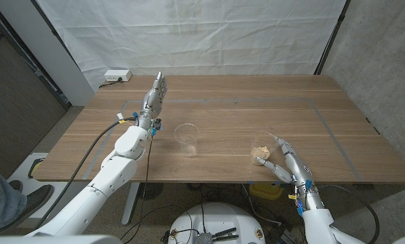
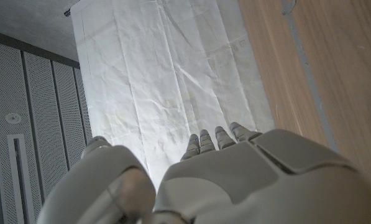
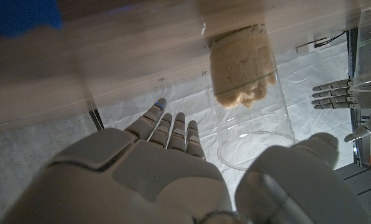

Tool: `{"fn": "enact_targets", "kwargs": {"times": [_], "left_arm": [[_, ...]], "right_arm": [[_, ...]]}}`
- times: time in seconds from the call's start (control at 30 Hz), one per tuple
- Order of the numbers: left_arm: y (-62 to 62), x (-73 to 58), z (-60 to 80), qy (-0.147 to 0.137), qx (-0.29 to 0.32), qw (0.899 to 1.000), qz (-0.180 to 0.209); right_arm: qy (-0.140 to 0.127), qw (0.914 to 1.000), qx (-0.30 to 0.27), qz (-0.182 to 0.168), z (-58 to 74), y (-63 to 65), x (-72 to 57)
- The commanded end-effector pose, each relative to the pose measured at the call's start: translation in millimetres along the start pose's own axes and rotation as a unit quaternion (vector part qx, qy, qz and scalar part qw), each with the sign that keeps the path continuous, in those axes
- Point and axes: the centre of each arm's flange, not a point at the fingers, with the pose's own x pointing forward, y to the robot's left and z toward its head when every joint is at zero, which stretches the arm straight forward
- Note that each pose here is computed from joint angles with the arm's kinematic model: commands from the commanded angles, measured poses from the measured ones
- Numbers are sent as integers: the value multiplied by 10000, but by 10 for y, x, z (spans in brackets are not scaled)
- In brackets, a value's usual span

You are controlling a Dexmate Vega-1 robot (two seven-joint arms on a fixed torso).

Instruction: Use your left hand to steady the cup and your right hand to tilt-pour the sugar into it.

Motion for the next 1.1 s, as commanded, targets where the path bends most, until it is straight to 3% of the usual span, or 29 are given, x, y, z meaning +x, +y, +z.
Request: {"fn": "enact_targets", "kwargs": {"times": [0.03, 0.47, 0.77, 1.1], "left_arm": [[78, -81, -15, -23, -65, 9999, 131], [194, -139, -2, -59, -103, 9996, 260], [252, -163, -3, -39, -94, 9994, 332], [283, -160, -27, -23, -123, 9993, 351]], "right_arm": [[-16, 9999, -48, -101, 30, 71, 44], [-232, 9996, 28, -143, 126, 158, 216], [-557, 9972, 254, -436, 194, 168, 222], [-420, 9959, 571, -553, 216, 237, 295]]}}
